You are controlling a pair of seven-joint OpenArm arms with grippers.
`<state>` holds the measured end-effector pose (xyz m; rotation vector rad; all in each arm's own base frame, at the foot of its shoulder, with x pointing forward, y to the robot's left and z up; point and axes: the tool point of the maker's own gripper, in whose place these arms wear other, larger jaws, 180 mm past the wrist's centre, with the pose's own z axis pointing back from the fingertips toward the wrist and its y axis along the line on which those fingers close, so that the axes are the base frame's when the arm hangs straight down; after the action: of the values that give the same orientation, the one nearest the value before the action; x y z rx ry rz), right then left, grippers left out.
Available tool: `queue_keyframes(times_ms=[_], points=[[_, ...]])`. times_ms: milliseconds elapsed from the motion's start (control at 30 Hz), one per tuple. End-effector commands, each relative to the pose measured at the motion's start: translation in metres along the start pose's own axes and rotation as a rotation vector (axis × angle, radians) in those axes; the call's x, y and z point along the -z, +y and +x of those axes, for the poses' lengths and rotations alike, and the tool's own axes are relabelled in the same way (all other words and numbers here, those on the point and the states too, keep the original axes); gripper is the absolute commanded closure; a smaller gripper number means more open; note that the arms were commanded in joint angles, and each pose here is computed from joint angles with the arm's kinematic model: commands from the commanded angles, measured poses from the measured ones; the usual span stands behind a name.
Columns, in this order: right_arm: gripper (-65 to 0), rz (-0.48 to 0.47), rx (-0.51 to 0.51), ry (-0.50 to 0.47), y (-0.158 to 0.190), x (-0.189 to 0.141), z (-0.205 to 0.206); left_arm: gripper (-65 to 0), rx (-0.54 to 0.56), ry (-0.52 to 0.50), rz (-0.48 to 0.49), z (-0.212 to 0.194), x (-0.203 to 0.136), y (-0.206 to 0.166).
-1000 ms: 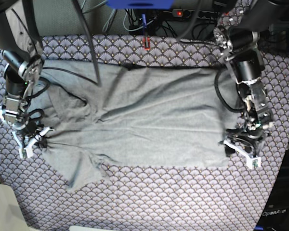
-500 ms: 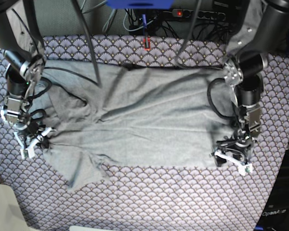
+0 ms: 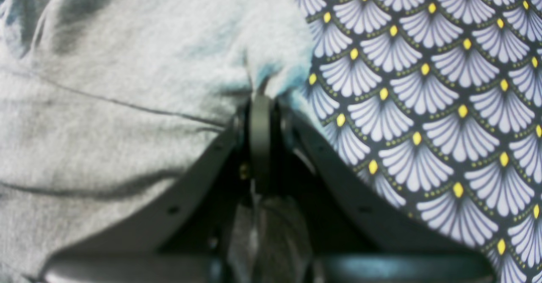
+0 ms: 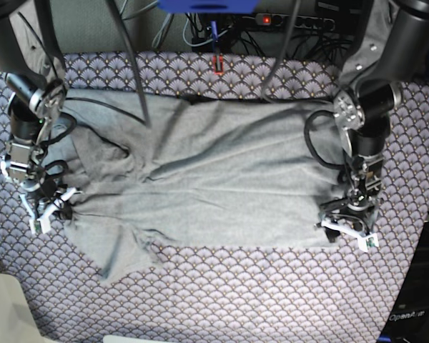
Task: Fold the T-shirt properly
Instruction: 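Close both grippers on the hem corners of the grey shirt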
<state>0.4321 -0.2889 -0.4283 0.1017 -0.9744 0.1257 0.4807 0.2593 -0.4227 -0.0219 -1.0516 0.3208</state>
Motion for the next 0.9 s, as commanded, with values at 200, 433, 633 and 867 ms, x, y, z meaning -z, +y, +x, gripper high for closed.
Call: queue_keyframes(times_ms=[200,433,633,867], points=[[0.0,-0.013,-0.020,-0.006,-0.010,-0.002,0.011,-42.4,-0.007,-0.044,-0.029,0.022,0.004,-0.014],[0.0,-0.011,-0.018,-0.005,-0.008,-0.002,0.011,-42.2,-0.009,-0.038,-0.043,0.019,0.004,-0.024],[0.0,-0.011,-0.018,-0.005,-0.008,-0.002,0.011,-41.0,0.020,-0.032,-0.060,0.016,0.005,-0.032],[0.0,-0.011,-0.018,-0.005,-0.008,-0.002,0.011,-6.6,0.074,-0.018,-0.082,0.011,0.005,-0.041]])
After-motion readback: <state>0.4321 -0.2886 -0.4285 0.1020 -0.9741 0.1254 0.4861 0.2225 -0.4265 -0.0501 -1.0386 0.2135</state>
